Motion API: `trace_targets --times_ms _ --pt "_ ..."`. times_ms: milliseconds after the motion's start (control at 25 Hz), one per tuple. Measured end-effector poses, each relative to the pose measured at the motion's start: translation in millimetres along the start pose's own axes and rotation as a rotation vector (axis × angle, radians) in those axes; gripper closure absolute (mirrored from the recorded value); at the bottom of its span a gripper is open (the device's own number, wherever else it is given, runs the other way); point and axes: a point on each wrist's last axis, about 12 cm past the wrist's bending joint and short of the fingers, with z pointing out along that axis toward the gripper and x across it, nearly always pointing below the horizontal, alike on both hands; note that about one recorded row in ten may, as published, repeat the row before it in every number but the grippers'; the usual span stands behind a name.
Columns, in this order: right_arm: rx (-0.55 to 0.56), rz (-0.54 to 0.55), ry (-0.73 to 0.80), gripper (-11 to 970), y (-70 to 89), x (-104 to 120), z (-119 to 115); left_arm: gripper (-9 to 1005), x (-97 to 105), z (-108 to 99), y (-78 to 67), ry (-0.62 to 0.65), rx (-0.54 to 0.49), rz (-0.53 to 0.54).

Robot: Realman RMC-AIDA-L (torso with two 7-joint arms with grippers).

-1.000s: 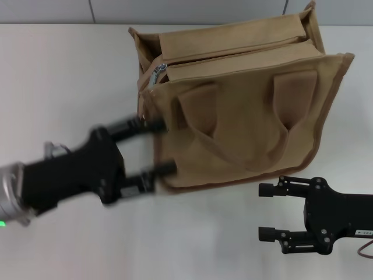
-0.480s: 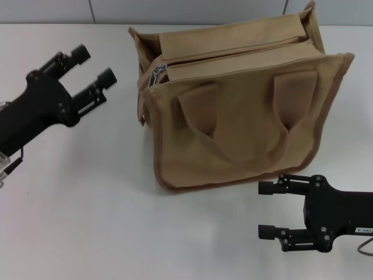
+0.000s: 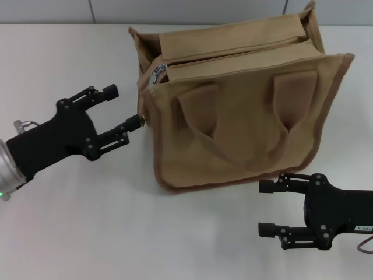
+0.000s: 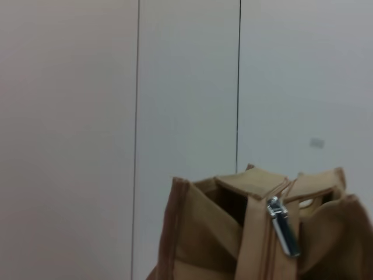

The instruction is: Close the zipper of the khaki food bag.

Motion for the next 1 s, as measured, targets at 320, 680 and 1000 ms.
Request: trace_targets --times_ms 320,680,1000 --pt "0.0 0.003 0.0 197 0.1 0 0 238 3 14 6.4 0.016 -0.056 0.028" --pt "0.001 0.006 -0.001 198 0.0 0 0 240 2 10 10.2 -0.029 -0.14 0.052" --pt "0.008 0.007 0.003 198 -1.2 0 0 242 5 11 5.8 -0.051 -0.162 0.122"
